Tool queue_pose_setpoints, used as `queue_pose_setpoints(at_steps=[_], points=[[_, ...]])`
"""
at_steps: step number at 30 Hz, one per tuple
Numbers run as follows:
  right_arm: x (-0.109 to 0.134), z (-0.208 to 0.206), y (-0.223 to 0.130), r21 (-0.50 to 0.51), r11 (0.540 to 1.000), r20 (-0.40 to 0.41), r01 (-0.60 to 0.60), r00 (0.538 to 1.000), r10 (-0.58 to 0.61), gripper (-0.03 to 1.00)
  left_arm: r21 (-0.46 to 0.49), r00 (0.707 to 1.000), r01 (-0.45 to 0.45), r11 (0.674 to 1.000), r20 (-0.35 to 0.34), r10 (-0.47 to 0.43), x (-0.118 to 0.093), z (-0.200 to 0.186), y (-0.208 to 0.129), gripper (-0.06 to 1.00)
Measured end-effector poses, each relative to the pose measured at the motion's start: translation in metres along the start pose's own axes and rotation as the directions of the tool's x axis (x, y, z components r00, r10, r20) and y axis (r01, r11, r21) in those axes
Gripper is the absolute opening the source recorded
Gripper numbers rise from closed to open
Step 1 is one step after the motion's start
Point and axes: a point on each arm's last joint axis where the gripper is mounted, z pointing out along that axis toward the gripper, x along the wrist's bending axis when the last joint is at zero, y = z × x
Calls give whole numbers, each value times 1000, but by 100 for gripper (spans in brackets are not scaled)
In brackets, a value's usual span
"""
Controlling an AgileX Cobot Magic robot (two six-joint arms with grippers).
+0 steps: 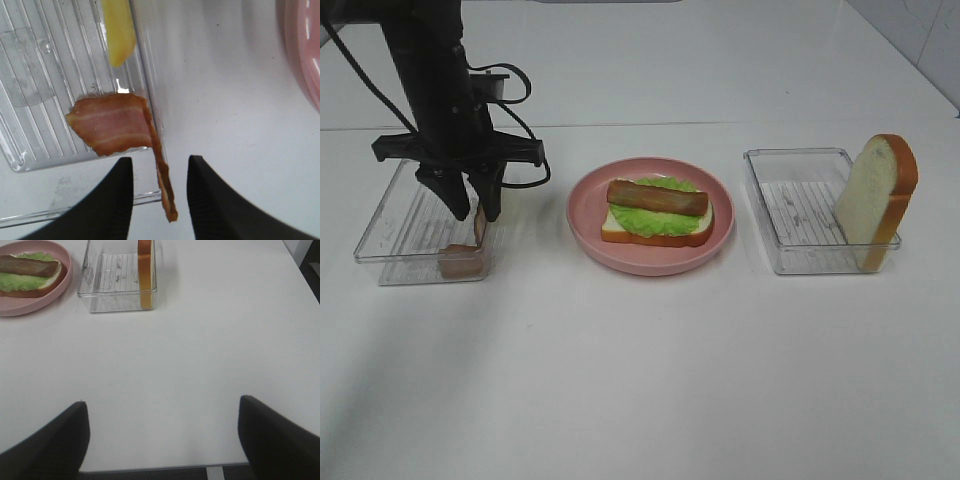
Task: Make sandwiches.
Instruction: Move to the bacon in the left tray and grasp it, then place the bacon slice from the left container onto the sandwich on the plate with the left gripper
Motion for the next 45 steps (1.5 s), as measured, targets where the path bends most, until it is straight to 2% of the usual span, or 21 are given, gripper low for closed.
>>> queue_pose_setpoints(at_steps=[1,3,4,5,6,7,19,24,25,29,30,31,33,34,35,36,37,39,41,43,45], points=[[0,0,0,0,1000,0,0,1000,0,80,0,1000,0,1000,0,0,0,0,0,29],[0,0,0,0,1000,0,0,1000,0,80,0,1000,-3,1000,0,3,0,0,0,18],[0,0,0,0,1000,0,0,1000,0,80,0,1000,-3,1000,0,3,0,0,0,18],[0,0,0,0,1000,0,0,1000,0,80,0,1000,-11,1000,0,11,0,0,0,9],[0,0,0,0,1000,0,0,1000,0,80,0,1000,-11,1000,0,11,0,0,0,9],[0,0,0,0,1000,0,0,1000,0,80,0,1000,-18,1000,0,18,0,0,0,2],[0,0,0,0,1000,0,0,1000,0,80,-4,1000,-21,1000,1,21,0,-2,0,0],[0,0,0,0,1000,0,0,1000,0,80,-64,1000,-24,998,18,25,0,-30,-4,0],[0,0,0,0,1000,0,0,1000,0,80,-103,999,-20,994,38,24,-1,-49,-8,0],[0,0,0,0,1000,0,0,1000,0,80,-149,996,-8,989,84,21,-4,-73,-14,0],[0,0,0,0,1000,0,0,1000,0,80,-179,992,1,984,124,21,-7,-89,-18,0],[0,0,0,0,1000,0,0,1000,0,80,-179,992,1,984,124,21,-7,-89,-18,0],[0,0,0,0,1000,0,0,1000,0,80,-220,978,10,975,204,36,-14,-110,-20,0],[0,0,0,0,1000,0,0,1000,0,80,-220,978,10,975,204,36,-14,-110,-20,0],[0,0,0,0,1000,0,0,1000,0,80,-251,961,10,968,269,59,-21,-123,-18,0],[0,0,0,0,1000,0,0,1000,0,80,-251,961,10,968,269,59,-21,-123,-18,0],[0,0,0,0,1000,0,0,1000,0,80,-285,945,5,959,314,89,-27,-135,-16,0],[0,0,0,0,1000,0,0,1000,0,80,-297,939,3,955,328,99,-30,-139,-15,0],[0,0,0,0,1000,0,0,1000,0,80,-328,926,-5,945,355,128,-37,-148,-12,0],[0,0,0,0,1000,0,0,1000,0,80,-364,901,-12,931,400,168,-51,-152,1,0],[0,0,0,0,1000,0,0,1000,0,80,-367,894,-15,930,411,176,-54,-150,5,0]])
